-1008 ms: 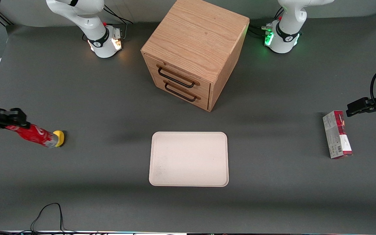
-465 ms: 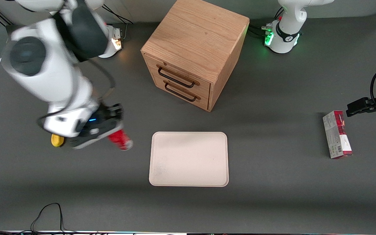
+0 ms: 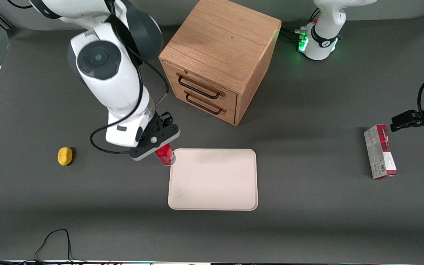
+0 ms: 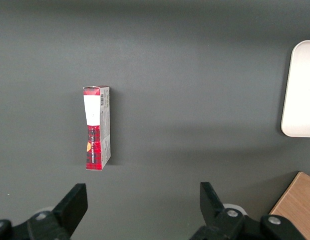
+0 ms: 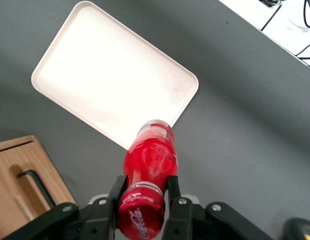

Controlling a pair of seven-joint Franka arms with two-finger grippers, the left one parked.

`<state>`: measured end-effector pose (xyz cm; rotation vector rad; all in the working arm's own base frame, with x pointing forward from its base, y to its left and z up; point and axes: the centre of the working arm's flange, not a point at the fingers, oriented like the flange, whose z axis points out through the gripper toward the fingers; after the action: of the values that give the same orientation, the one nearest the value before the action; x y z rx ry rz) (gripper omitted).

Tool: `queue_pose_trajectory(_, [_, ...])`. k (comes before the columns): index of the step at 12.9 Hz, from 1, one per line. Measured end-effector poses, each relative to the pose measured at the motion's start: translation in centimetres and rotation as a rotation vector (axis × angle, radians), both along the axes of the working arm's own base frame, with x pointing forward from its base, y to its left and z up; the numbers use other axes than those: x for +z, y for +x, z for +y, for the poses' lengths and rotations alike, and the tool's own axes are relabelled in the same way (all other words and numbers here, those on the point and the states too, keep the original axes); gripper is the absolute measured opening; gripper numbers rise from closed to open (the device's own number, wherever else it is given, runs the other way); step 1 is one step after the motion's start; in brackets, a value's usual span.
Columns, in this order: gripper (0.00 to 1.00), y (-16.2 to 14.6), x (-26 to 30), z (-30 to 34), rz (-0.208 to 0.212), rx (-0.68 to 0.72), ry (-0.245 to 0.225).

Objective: Place coke bottle on tray
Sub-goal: 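Lift the bottle and carry it over the white tray, then lower the bottle onto the tray and open the right gripper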

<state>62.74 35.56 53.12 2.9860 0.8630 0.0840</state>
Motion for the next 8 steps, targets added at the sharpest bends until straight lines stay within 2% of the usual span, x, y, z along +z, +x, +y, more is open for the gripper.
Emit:
queue_pose_trajectory(4, [0.37, 3.6, -9.7, 0.8, 0.020, -0.010, -0.001])
queue_pose_trajectory(8, [0.37, 6.4, -17.3, -0.2, 0.017, -0.033, 0.013])
